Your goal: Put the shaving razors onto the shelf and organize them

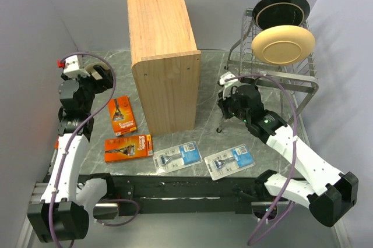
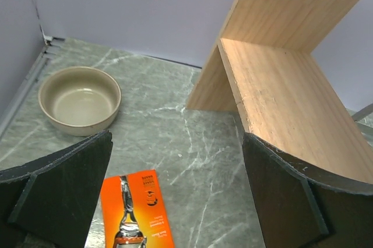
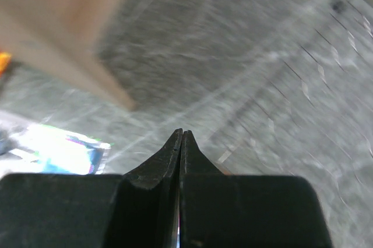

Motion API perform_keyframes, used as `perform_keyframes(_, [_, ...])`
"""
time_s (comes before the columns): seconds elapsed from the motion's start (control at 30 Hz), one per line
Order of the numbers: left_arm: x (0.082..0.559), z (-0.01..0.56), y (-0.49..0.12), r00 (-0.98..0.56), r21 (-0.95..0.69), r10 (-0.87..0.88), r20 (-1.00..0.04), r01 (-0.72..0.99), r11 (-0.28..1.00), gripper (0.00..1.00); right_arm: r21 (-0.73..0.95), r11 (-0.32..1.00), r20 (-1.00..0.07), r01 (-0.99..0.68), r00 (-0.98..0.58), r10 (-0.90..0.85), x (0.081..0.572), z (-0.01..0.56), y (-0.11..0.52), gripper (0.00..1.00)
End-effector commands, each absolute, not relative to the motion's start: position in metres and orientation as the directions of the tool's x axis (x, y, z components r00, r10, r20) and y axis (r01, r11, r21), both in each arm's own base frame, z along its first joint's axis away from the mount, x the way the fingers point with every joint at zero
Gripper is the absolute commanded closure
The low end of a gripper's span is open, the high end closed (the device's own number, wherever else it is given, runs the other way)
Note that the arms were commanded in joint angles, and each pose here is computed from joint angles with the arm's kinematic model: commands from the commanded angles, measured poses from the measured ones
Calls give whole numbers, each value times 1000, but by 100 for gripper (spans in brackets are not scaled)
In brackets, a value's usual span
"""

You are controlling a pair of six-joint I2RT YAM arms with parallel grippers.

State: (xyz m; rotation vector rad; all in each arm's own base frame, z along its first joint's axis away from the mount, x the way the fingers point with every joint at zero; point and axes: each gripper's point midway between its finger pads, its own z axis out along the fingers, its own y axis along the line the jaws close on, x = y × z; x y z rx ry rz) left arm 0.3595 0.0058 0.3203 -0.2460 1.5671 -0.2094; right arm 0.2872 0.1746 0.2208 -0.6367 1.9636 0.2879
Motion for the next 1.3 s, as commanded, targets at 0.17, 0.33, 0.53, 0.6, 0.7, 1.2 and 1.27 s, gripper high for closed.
perform_keyframes(0.17, [368,327,-8,32,-336,-339,-940,65,939,1,-181,960,-898,-213,-362,-249,326,219,98,100])
perform_keyframes(0.33, [371,320,-8,20,-341,-342,-939,66,938,1,-217,973,-893,-79,-386,-231,327,218,60,100])
perform_keyframes(0.53, [380,314,-7,9,-347,-348,-937,54,936,1,-218,976,-885,-21,-417,-207,324,210,34,100])
perform_keyframes(0.6, [381,312,-7,8,-350,-351,-936,56,935,1,-207,978,-887,-26,-418,-199,321,210,36,100])
perform_keyframes(0.7, [384,310,-6,2,-345,-346,-938,53,937,0,-204,979,-888,-1,-422,-185,321,211,32,100])
perform_keyframes(1.2, [476,331,-20,73,-23,-47,-996,293,956,11,96,733,-908,-674,-360,-212,267,273,176,0])
perform_keyframes(1.27, [489,337,-16,99,-40,-74,-992,306,951,14,103,721,-911,-685,-356,-208,265,284,180,0])
